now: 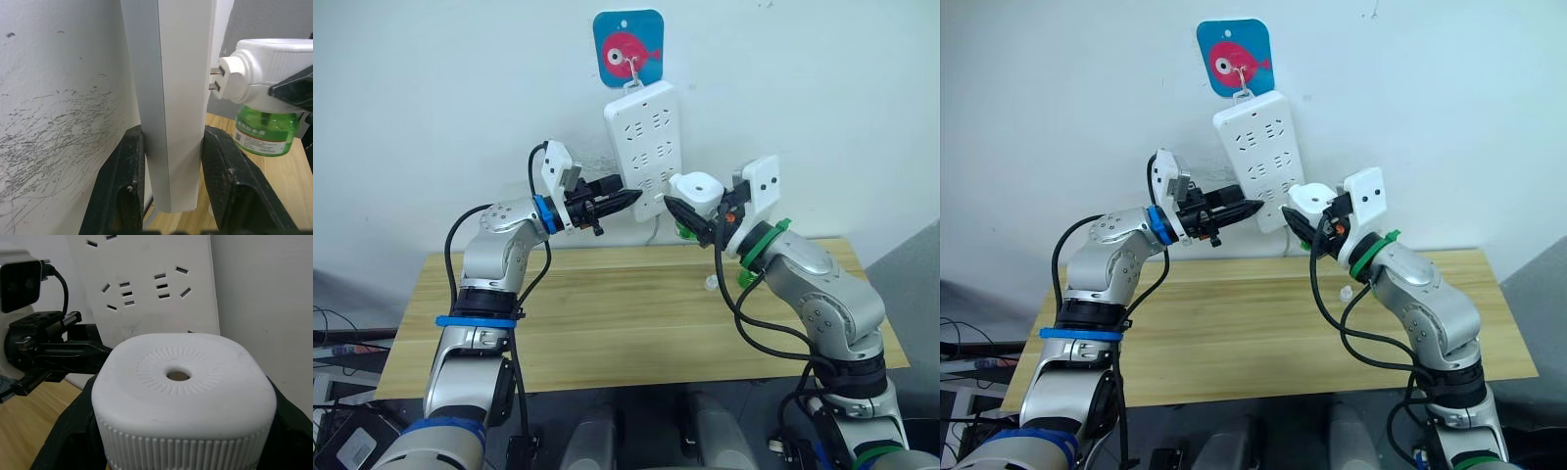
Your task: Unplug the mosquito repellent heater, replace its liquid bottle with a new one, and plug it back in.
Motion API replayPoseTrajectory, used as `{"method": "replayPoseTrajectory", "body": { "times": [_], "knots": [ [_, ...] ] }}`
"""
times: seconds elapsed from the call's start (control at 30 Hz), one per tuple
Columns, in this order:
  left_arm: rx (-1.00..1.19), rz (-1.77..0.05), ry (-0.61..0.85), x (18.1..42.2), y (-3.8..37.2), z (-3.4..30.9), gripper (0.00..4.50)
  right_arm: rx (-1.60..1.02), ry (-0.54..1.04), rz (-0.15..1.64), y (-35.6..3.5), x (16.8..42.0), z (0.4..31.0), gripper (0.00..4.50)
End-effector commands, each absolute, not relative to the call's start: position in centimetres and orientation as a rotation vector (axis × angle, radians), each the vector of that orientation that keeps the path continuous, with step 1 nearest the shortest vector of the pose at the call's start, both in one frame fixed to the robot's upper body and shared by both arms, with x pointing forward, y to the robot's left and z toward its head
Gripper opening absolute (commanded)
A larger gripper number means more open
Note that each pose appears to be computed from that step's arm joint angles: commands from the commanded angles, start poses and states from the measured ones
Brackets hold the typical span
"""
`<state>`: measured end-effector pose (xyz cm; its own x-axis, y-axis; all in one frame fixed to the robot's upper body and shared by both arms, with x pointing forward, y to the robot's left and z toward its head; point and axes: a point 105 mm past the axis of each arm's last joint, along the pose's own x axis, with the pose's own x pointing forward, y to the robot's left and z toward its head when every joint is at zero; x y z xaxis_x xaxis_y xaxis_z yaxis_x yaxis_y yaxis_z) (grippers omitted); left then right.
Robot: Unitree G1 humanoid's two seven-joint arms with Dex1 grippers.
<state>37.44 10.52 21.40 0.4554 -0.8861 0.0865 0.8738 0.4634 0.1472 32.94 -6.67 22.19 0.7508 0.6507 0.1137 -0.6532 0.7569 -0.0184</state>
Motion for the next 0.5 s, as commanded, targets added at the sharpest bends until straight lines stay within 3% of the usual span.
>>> {"method": "replayPoseTrajectory", "body": {
  "times": [0.03, 0.5],
  "knots": [
    [0.128, -1.139, -0.238, 36.41, 9.84, 23.36, 1.30, 0.008, -0.183, 0.744, -6.08, 32.45, 23.80, 3.03],
    [0.140, -1.141, -0.235, 36.46, 9.80, 23.34, 1.30, -0.019, -0.151, 0.742, -6.22, 32.85, 23.16, 3.03]
  ]
}}
